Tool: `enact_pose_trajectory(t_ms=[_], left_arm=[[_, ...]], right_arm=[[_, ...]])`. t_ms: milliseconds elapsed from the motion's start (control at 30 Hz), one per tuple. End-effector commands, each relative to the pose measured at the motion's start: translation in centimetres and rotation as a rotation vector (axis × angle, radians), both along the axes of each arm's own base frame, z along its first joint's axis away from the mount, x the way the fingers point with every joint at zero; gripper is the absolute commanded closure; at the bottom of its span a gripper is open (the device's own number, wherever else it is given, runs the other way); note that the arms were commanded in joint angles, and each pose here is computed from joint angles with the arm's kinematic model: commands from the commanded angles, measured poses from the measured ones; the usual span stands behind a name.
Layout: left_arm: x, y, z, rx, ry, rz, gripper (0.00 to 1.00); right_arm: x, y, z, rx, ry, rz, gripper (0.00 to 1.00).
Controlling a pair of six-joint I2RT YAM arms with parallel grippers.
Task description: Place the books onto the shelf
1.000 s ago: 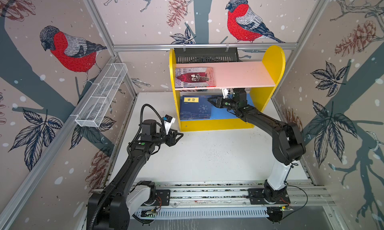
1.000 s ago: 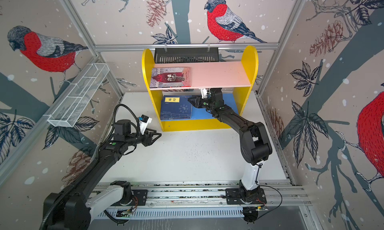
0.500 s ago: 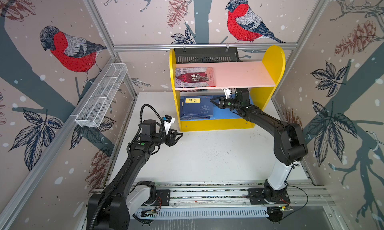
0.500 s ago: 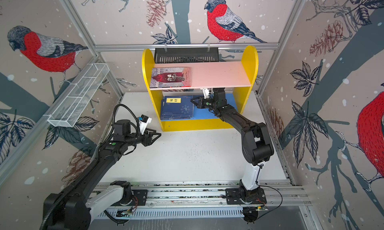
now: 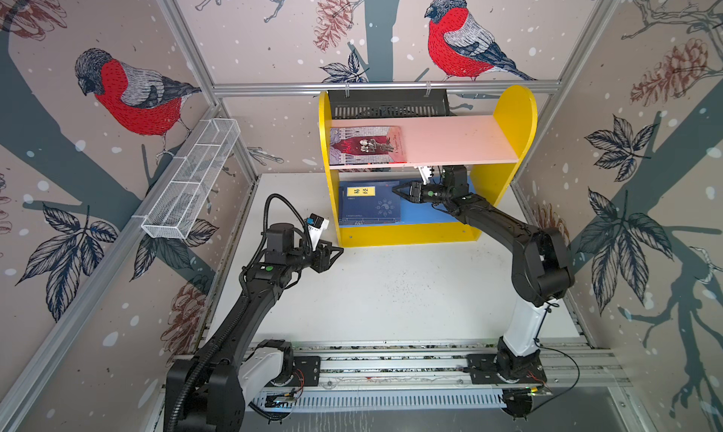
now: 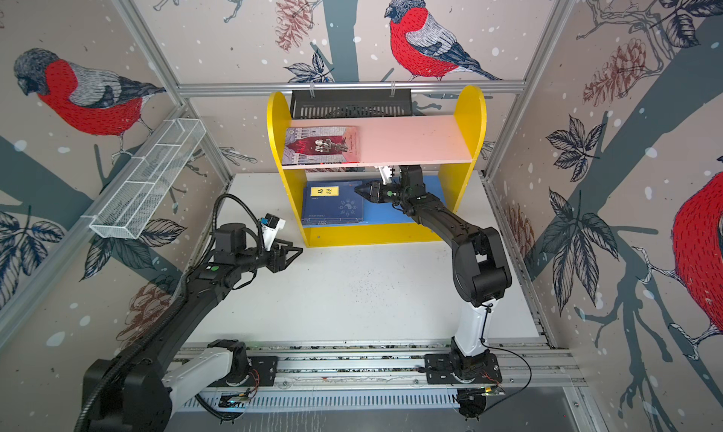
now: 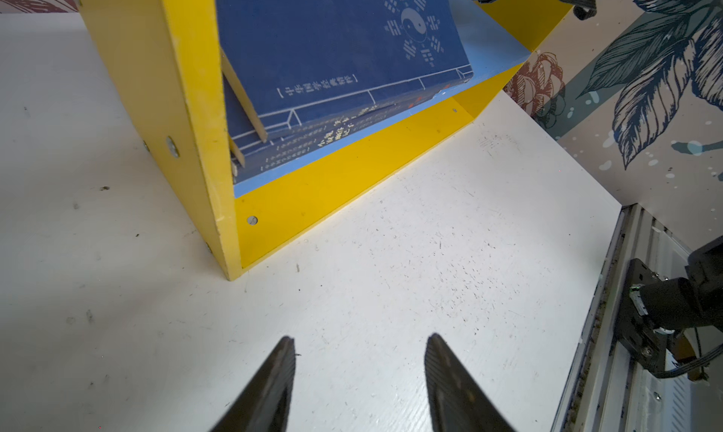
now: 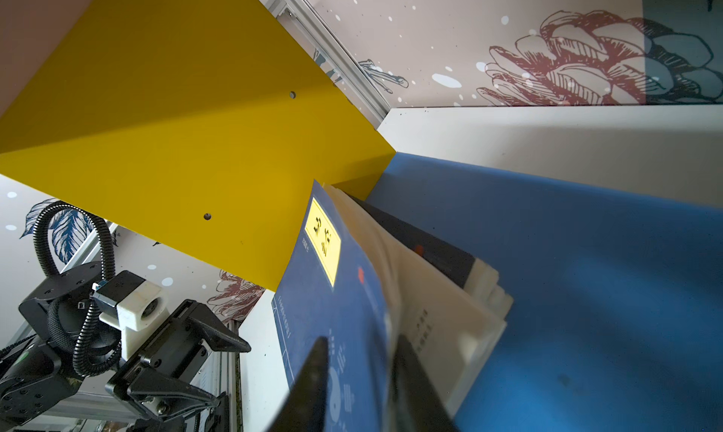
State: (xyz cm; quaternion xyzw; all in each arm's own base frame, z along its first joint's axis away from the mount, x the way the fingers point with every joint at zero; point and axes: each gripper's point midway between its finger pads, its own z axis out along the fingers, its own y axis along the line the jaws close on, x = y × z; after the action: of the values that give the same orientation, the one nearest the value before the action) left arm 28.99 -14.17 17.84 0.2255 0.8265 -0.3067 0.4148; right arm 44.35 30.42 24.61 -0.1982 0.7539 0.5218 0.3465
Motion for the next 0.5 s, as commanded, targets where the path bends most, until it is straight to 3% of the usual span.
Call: enact_pose_trajectory(t_ms=[0,67,167,300,467], left_arm=[[1.3,0.4,1.2,0.014,-0.065,0.031,0.45],[1.6,0.5,1.4,0.018,-0.072,0.039,0.45],[1.9,0.6,1.5,0.018,-0.076,0.049,0.45],[2.0,0.7,1.4,0.016,-0.065,0.060,0.46],[1.8,0.5,1.5,0.008,-0.059,0.050,0.46]], right_arm=[[0.4,-0.2,0.6,-0.002,-0.026,-0.026,0.63],[0.6,-0.8,0.8,-0.010,-0.037,-0.072,0.52],[0.7,-2.3,1.5,-0.001,-0.061,-0.154,0.48],[-0.1,-3.9,1.9,0.015,-0.064,-0.222,0.48],[-2.6,-3.1,0.5,0.028,-0.010,-0.171,0.50]])
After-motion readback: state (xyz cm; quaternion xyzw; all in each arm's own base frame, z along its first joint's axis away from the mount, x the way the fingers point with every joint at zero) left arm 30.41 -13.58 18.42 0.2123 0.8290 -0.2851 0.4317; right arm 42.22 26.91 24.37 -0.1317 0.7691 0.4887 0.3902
